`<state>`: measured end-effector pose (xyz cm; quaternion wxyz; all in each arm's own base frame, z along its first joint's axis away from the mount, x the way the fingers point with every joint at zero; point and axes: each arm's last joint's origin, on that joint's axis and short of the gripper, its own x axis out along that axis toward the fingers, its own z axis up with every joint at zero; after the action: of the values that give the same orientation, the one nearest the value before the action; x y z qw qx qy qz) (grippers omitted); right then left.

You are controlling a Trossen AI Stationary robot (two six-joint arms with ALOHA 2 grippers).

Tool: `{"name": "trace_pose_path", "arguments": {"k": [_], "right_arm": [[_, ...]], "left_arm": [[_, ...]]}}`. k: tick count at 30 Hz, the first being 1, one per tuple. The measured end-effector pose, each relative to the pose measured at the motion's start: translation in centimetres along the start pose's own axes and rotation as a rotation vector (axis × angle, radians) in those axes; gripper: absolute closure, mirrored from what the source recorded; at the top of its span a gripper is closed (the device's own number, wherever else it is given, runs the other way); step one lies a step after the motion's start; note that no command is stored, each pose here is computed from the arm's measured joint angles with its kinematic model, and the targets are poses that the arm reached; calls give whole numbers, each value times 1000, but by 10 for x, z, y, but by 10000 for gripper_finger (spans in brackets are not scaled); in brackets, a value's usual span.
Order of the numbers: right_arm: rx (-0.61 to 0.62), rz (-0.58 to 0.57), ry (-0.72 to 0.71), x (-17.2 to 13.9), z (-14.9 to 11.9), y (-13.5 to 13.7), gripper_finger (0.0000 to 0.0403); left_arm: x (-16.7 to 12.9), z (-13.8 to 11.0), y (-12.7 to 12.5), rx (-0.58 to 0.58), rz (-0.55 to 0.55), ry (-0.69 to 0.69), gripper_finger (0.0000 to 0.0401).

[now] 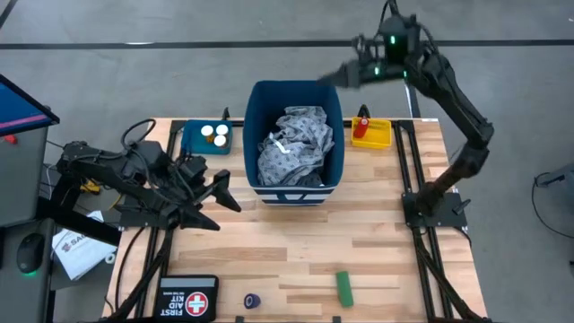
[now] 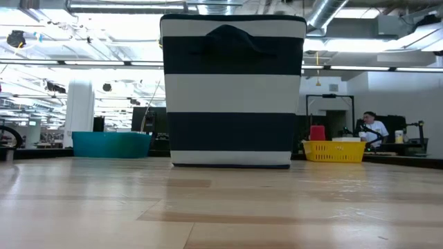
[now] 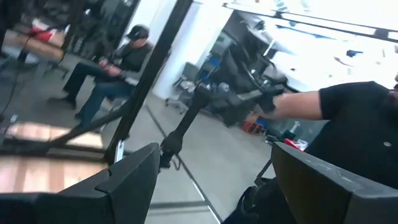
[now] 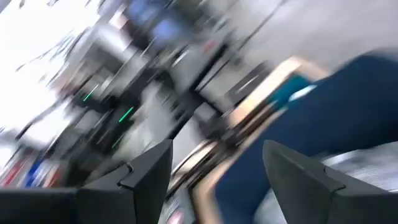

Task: Pick & place medical supplies in basket/bin
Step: Put the green bandage into the yellow bin

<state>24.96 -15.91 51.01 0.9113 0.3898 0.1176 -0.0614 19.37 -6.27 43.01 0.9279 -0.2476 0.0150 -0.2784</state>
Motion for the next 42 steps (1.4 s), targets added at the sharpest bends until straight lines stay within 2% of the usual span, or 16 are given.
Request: {"name": "trace_pose_path", "arguments": {"k": [3, 6, 9, 12, 15, 21, 27, 30, 33, 37, 42], "right_arm": [[-53, 130, 131, 12, -35, 46, 157], [-75, 117, 253, 28, -78, 82, 160], [-86, -57, 396, 37, -128, 103, 169], [-60, -295, 594, 43, -181, 112, 180], [-48, -454, 679, 49, -227, 126, 185], [47, -555, 692, 51, -308, 163, 170], [200, -746, 717, 52, -376, 175, 132], [285, -875, 730, 56, -399, 172, 106], [355, -994, 718, 63, -410, 166, 76], [424, -1086, 718, 79, -419, 151, 38], [417, -1168, 770, 96, -417, 120, 18]], "left_arm": [[0, 2, -1, 32, -15, -21, 100], [0, 4, -2, 39, -19, -38, 100], [0, 5, -3, 43, -9, -58, 100], [0, 8, -4, 52, -21, -89, 100], [-1, 10, -6, 59, -35, -114, 100], [-1, 14, -8, 71, -56, -153, 100], [-2, 16, -10, 80, -72, -181, 100], [-2, 17, -10, 82, -74, -186, 100], [-2, 18, -11, 85, -81, -197, 100], [-2, 19, -11, 81, -88, -210, 100], [-2, 20, -12, 80, -91, -215, 100]]}}
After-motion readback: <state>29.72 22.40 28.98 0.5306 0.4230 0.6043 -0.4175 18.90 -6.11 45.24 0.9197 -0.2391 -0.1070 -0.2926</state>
